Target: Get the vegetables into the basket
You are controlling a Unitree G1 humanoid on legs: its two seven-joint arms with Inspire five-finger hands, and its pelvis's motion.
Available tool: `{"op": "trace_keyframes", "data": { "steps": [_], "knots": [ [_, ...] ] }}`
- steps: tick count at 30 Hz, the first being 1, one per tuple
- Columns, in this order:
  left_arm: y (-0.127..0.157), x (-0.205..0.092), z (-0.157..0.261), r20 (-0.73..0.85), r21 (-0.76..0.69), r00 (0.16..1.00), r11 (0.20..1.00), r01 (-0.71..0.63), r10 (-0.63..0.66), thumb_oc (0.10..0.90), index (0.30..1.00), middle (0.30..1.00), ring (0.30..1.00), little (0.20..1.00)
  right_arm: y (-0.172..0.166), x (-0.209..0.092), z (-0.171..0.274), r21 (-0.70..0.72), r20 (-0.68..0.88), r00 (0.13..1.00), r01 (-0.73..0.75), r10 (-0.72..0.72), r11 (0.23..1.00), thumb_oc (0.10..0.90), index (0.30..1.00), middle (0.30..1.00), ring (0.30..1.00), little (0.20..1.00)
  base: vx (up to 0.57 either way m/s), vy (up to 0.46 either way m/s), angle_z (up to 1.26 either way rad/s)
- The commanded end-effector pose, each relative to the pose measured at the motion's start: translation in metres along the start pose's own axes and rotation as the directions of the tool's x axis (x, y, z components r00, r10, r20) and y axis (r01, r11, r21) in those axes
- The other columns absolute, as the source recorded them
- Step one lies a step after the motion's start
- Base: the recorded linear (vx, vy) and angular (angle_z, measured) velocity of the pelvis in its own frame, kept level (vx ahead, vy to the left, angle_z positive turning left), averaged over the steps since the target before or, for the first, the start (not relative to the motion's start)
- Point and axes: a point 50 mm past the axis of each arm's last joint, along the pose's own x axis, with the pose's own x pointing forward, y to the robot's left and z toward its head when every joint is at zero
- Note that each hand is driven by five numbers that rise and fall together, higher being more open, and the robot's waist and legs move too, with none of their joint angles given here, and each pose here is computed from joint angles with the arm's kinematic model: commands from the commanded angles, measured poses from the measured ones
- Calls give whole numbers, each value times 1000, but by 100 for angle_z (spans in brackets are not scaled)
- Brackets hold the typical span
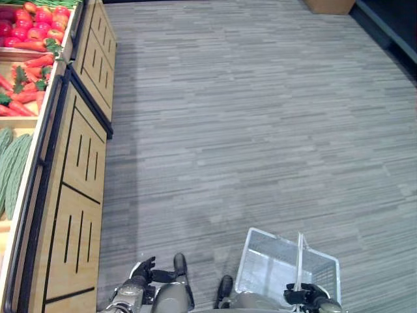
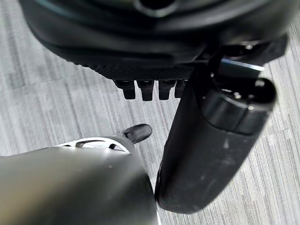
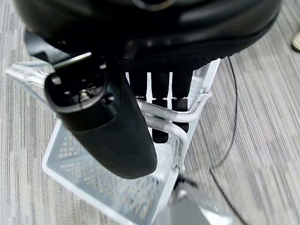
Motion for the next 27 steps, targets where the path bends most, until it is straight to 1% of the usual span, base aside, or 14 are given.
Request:
{"op": "trace_keyframes", "data": {
  "steps": [1,5,12,13,16,21,27],
  "knots": [
    [26,-5,-20,-54,60,996,996,-67,70,900,1000,1000,1000,1000,-13,-2,-9,-30,-27,999,25,-25,999,400,300,300,300,300,138,314,-15],
    [32,-5,-15,-34,38,996,995,-87,88,900,1000,1000,1000,1000,-8,-1,-2,-39,-7,1000,9,-9,999,400,300,300,300,300,72,175,11],
    [33,-4,-13,-29,37,996,996,-87,88,900,1000,1000,1000,1000,-5,0,5,-43,16,1000,-3,4,999,400,300,300,300,300,66,185,8],
    [34,-4,-13,-28,91,996,993,-80,83,900,1000,1000,1000,1000,-5,0,5,-45,17,1000,-6,7,999,400,300,300,300,300,53,107,9],
    [34,-4,-13,-30,113,996,990,-83,87,900,1000,1000,1000,1000,-5,0,8,-51,22,1000,-8,9,999,400,300,300,300,300,16,70,15],
    [34,-5,-19,-52,108,994,990,-88,94,900,1000,1000,1000,1000,-4,0,4,-57,11,1000,-17,17,998,400,300,300,300,300,95,-66,16],
    [29,-5,-20,-60,100,995,992,-77,84,900,1000,1000,1000,1000,-8,-1,-7,-46,-23,1000,-10,9,999,400,300,300,300,300,175,-181,101]
  ]
}}
